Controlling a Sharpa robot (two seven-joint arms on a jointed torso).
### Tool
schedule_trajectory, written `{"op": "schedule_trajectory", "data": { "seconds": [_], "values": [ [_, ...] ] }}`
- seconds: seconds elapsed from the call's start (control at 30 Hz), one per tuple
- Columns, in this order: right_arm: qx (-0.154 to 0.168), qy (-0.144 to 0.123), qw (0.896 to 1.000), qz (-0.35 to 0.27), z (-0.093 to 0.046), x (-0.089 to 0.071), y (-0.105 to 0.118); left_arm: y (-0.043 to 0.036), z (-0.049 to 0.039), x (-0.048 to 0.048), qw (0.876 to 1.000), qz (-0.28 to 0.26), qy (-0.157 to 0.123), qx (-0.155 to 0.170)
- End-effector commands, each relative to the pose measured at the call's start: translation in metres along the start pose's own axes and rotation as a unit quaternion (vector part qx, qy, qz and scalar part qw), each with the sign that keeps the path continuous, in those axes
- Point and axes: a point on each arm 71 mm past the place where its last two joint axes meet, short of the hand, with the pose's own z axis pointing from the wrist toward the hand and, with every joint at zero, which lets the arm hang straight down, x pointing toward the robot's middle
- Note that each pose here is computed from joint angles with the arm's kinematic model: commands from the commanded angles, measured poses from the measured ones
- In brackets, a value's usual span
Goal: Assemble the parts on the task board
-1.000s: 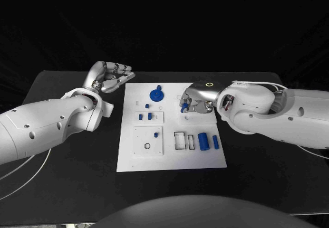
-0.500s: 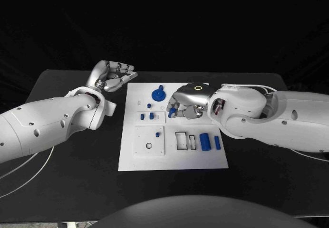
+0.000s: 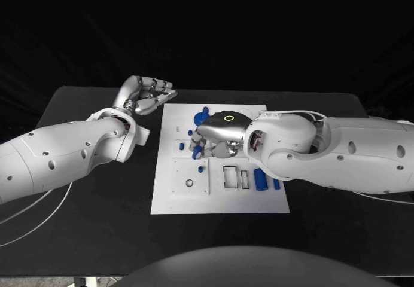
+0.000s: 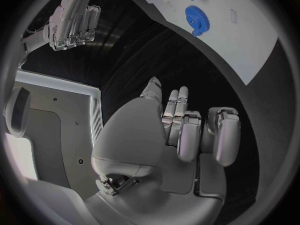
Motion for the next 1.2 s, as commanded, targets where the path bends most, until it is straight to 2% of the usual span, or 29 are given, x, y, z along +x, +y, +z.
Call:
{"op": "schedule_trajectory", "data": {
  "seconds": [0.03, 0.4, 0.7, 1.2],
  "values": [
    [-0.027, 0.025, 0.999, 0.002, 0.004, 0.004, 0.005, -0.0021, 0.0005, 0.0026, 1.0, -0.003, 0.008, 0.008],
    [-0.066, 0.058, 0.996, -0.016, 0.018, 0.013, 0.02, -0.0022, 0.0007, 0.0028, 1.0, -0.003, 0.008, 0.009],
    [-0.076, 0.088, 0.993, -0.034, 0.022, 0.022, 0.024, -0.0017, 0.0002, 0.0017, 1.0, -0.002, 0.008, 0.008],
    [-0.098, 0.108, 0.985, -0.088, 0.03, 0.03, 0.036, -0.0015, -0.0006, 0.0008, 1.0, -0.002, 0.008, 0.008]
  ]
}}
